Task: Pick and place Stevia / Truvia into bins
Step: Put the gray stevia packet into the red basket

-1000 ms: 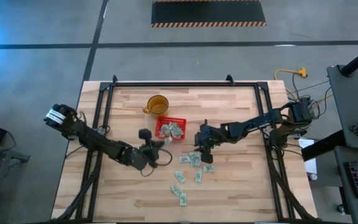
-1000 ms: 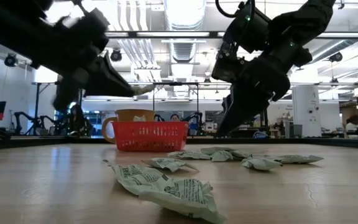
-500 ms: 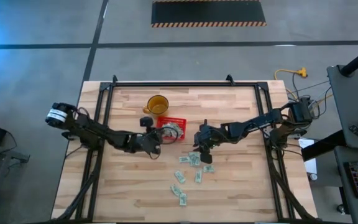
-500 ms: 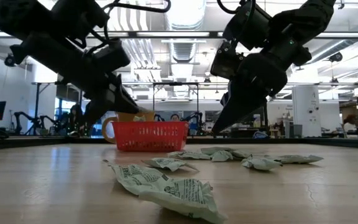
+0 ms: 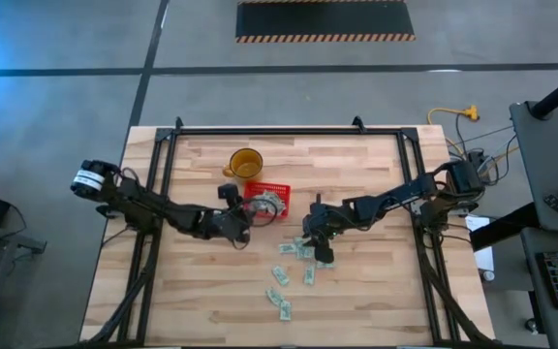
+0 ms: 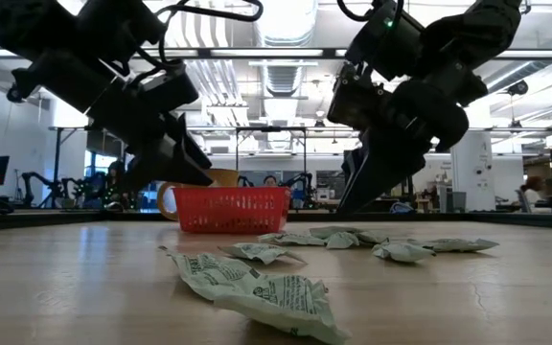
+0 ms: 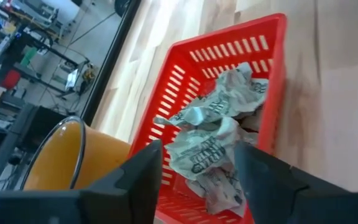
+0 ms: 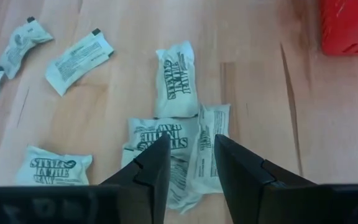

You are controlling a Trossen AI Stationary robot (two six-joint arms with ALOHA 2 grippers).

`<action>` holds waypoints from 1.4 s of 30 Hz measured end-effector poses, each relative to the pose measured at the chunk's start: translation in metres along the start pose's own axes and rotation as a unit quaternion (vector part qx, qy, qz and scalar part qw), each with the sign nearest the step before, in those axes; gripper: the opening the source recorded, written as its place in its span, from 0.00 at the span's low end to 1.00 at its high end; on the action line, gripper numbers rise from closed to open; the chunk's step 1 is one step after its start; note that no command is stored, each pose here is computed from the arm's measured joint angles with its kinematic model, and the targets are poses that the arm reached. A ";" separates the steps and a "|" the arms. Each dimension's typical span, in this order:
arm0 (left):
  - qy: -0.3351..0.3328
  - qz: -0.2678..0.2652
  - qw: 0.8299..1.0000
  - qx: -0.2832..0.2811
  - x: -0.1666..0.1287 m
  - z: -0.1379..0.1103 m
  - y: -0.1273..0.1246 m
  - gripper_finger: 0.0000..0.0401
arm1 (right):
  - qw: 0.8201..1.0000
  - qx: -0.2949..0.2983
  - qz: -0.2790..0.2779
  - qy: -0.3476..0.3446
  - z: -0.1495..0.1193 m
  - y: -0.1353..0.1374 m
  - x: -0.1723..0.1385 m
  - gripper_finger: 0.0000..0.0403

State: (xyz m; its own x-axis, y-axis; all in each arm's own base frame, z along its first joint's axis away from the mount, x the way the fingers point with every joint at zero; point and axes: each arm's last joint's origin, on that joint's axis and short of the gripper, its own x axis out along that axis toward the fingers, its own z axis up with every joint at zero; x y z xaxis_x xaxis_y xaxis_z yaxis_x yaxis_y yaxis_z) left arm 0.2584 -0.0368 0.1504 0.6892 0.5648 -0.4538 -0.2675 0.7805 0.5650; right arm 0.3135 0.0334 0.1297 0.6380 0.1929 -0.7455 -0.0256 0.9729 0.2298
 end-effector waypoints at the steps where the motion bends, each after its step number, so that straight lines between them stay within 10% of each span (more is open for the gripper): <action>1: -0.001 -0.002 1.000 0.002 -0.001 0.000 -0.001 0.46 | 1.000 0.000 0.000 0.000 0.000 0.000 0.000 0.29; 26: -0.122 -0.072 0.989 -0.041 -0.067 0.027 -0.001 0.46 | 1.000 -0.009 -0.005 0.015 -0.009 -0.007 0.020 0.30; 42: -0.138 -0.089 0.986 -0.036 -0.078 0.028 -0.005 0.46 | 0.998 -0.067 -0.007 0.015 -0.005 -0.006 0.017 0.02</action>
State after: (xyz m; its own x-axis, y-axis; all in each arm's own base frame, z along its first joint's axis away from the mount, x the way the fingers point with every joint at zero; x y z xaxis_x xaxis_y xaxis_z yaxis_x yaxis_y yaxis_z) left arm 0.2252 -0.0923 0.2024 0.8841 0.3302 -0.3307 -0.1662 0.8836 0.4378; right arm 0.3203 0.0318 0.1123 0.6150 0.1817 -0.7673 -0.1217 0.9833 0.1354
